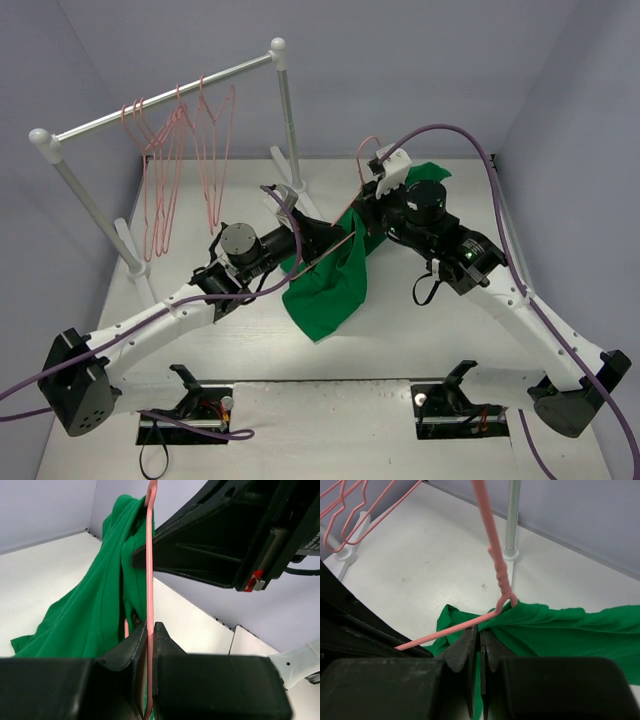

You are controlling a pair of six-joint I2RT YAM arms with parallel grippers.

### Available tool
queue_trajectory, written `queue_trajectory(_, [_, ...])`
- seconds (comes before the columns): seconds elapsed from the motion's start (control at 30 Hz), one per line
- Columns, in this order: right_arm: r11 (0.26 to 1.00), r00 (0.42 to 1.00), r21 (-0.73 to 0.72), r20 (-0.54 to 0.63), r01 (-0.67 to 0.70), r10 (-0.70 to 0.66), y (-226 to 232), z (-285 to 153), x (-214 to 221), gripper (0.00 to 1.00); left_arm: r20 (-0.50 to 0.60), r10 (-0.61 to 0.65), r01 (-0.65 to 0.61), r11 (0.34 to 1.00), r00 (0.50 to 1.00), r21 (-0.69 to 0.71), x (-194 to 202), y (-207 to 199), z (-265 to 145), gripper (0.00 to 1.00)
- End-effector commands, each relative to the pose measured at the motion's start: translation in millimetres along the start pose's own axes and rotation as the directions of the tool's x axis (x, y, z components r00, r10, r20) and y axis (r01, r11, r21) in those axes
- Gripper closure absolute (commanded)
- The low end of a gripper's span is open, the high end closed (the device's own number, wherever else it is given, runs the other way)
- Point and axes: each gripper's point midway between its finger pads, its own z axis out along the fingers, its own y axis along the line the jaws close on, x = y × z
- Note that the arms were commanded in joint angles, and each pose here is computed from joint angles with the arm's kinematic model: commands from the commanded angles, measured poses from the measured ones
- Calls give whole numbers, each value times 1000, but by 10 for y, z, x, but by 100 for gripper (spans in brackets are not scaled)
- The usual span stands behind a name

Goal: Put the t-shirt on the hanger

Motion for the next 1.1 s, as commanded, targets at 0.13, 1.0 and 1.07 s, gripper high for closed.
queue_trajectory(0.13, [988, 996, -152, 91, 41, -27, 292, -16, -307, 99, 235, 11, -49, 986, 972, 157, -664, -389, 92, 100])
queue_trajectory(1.0, [952, 979, 273, 108, 140, -175, -792, -560, -619, 25, 226, 16, -42, 993, 974, 112, -568, -99, 56, 100])
queue_trajectory(1.07, [940, 971, 290, 97, 182, -218, -922, -590, -670, 26, 227, 18, -45, 993, 974, 112, -588, -103, 34, 100])
